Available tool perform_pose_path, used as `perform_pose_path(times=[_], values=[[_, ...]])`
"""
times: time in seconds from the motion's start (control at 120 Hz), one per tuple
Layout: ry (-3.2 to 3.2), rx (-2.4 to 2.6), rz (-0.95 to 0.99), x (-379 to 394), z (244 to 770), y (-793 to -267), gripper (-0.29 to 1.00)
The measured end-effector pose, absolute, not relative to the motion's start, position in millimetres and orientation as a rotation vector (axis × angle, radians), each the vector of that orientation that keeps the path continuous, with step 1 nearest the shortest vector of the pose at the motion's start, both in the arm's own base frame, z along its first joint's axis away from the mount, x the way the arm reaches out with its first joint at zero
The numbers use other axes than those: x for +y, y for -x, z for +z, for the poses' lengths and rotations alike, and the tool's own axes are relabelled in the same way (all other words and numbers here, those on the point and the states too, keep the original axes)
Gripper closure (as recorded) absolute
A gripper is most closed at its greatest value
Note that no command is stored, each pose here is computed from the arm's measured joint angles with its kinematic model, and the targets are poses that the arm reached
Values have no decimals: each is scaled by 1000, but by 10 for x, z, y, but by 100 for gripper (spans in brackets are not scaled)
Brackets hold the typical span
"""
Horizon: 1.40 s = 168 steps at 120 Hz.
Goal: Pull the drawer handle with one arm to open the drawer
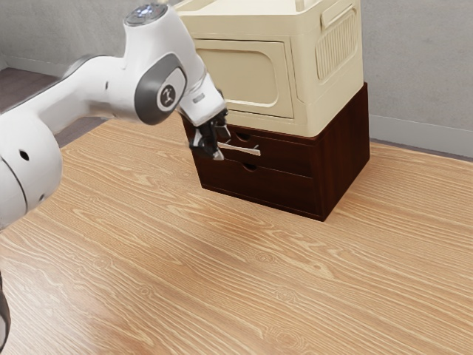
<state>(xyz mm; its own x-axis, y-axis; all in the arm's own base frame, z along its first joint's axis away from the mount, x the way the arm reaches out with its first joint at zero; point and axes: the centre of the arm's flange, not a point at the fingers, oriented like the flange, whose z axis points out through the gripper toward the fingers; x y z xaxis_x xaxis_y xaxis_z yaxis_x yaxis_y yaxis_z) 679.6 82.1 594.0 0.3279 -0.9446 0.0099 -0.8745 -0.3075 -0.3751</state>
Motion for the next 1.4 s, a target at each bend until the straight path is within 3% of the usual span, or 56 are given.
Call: perform_pose_path(times=[0.517,0.783,0.992,1.4], values=[[2184,1745,-398,910,5689,-6981,41],[2164,1793,-399,874,5577,-6973,62],[2142,1819,-427,833,5563,-6724,74],[2129,1854,-468,871,5570,-6082,79]])
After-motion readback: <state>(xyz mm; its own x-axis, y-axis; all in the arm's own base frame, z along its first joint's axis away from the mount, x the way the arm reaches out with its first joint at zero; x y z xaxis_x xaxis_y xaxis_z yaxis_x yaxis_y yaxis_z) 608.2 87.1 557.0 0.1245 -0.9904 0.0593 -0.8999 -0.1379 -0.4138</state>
